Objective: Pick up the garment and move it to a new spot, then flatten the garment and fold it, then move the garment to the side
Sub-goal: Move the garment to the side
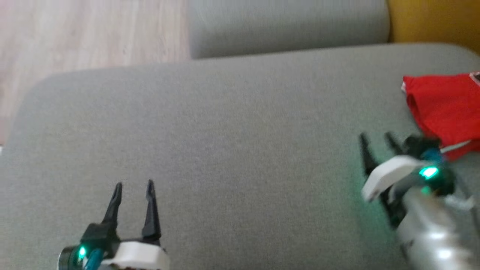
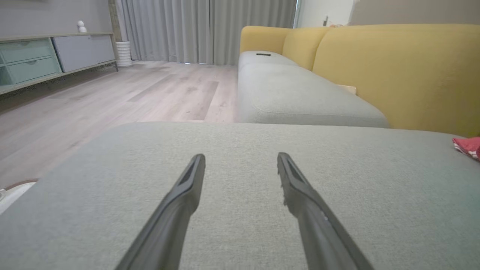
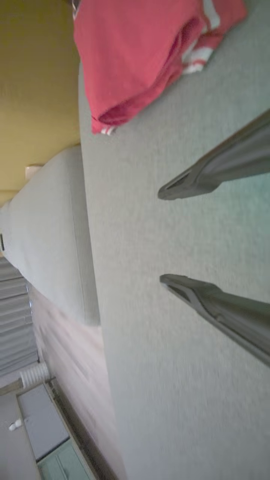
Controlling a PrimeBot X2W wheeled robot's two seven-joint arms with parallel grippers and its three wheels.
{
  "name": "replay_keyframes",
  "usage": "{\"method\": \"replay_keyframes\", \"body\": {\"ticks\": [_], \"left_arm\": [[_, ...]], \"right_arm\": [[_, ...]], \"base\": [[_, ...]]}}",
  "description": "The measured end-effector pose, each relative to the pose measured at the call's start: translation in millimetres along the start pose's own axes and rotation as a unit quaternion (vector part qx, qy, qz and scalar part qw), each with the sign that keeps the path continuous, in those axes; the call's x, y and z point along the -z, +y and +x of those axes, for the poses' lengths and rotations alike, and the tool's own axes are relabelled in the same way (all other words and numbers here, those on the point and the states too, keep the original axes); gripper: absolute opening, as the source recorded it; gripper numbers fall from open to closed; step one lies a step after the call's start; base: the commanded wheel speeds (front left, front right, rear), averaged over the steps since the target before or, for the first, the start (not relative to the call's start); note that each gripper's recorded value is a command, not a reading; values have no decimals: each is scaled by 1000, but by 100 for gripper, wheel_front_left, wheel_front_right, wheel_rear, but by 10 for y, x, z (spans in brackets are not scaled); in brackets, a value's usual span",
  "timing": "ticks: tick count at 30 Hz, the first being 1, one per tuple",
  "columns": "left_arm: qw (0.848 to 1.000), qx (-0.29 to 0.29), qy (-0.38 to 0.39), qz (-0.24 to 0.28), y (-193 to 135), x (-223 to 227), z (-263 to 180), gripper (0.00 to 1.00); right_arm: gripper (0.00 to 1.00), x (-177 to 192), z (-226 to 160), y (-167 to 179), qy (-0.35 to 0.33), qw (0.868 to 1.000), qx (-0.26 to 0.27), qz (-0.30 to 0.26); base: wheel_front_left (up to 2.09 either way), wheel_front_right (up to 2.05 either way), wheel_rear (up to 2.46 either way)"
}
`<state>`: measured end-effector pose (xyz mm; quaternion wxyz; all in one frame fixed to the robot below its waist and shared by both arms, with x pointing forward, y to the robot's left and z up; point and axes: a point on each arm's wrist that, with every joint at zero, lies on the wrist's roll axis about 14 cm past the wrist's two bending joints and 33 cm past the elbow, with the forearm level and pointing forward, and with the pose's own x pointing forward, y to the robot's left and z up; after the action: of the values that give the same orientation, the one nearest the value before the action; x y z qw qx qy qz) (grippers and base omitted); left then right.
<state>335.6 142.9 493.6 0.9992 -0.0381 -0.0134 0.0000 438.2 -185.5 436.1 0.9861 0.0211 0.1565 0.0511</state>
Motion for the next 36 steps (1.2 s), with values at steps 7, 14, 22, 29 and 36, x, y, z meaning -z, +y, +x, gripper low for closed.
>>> {"method": "replay_keyframes", "body": {"ticks": [7,14,22,29,36], "left_arm": [[999,-25,-29,-3,203,-171,-207,100],[999,-27,-26,-4,234,-151,-282,100],[999,-25,-22,-6,253,-117,-412,100],[999,-19,-28,4,236,-150,-420,100],[1000,-13,-26,11,209,-135,-414,100]], "right_arm": [[100,-108,-319,718,-72,994,-82,16],[100,-239,-621,911,-130,985,-107,37],[100,-144,-872,774,-143,985,-80,50],[100,80,-1005,768,-122,989,-72,46],[100,102,-1035,800,-120,989,-76,51]], "base": [[0,0,0],[0,0,0],[0,0,0],[0,0,0],[0,0,0]]}}
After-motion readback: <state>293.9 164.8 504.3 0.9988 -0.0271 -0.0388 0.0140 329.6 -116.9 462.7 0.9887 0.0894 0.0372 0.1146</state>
